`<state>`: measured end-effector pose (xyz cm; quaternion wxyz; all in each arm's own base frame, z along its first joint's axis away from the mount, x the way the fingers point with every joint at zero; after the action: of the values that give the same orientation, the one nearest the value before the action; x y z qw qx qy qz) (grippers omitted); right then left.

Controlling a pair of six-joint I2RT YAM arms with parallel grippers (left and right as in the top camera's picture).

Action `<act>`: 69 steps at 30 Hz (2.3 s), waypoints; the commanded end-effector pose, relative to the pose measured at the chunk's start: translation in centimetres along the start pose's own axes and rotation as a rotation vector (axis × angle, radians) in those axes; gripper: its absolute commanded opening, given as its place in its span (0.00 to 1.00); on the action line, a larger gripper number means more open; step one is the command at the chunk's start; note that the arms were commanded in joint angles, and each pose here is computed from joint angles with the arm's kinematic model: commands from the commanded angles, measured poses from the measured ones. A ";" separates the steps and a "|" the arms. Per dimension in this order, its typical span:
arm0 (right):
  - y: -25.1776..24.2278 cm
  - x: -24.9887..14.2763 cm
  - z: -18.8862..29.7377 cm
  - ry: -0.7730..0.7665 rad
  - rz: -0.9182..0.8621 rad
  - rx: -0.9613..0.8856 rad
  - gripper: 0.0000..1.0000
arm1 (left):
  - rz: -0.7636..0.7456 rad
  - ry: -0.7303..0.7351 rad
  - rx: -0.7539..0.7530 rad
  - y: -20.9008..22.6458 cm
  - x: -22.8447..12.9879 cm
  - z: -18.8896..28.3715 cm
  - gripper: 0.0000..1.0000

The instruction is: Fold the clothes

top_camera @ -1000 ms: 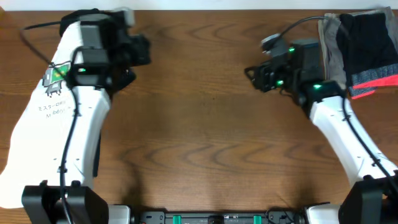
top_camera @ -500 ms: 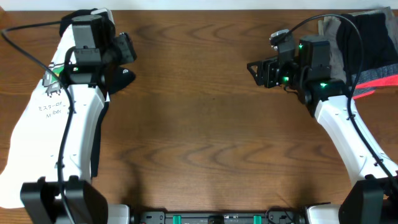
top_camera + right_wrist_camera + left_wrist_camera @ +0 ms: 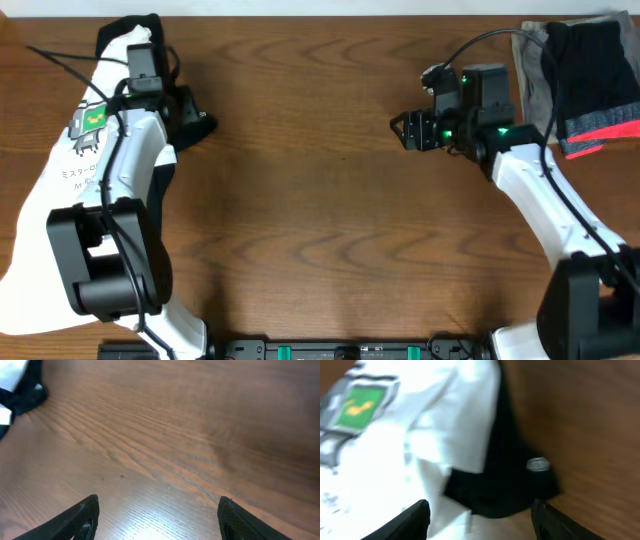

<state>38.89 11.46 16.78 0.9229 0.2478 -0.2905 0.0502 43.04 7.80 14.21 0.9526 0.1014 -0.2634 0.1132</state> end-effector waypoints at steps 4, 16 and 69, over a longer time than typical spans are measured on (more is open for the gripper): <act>-0.7 -0.8 -2.3 0.057 0.001 -0.007 0.74 | 0.002 0.057 0.119 3.1 -0.8 -0.7 0.66; -0.8 -1.2 -3.2 0.075 -0.006 0.025 0.74 | -0.045 0.180 0.179 3.8 -3.5 -4.8 0.66; 3.1 0.8 12.1 -0.125 0.056 0.128 0.66 | -0.141 -0.676 -0.627 -18.5 4.0 27.0 0.06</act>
<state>33.16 6.79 26.01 0.8988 0.2687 -0.3453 0.0276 39.10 -14.18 34.43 0.8261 -0.0962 -0.5516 -0.0629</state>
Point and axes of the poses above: each gripper's point midway between its finger pads, its own z axis back along the fingers, its own y axis along the line the jaws close on, x = y × z, the point moved 5 cm from there along z, back along the fingers, and after that the axes turned 8 degrees about -z, right-handed, at the moved point
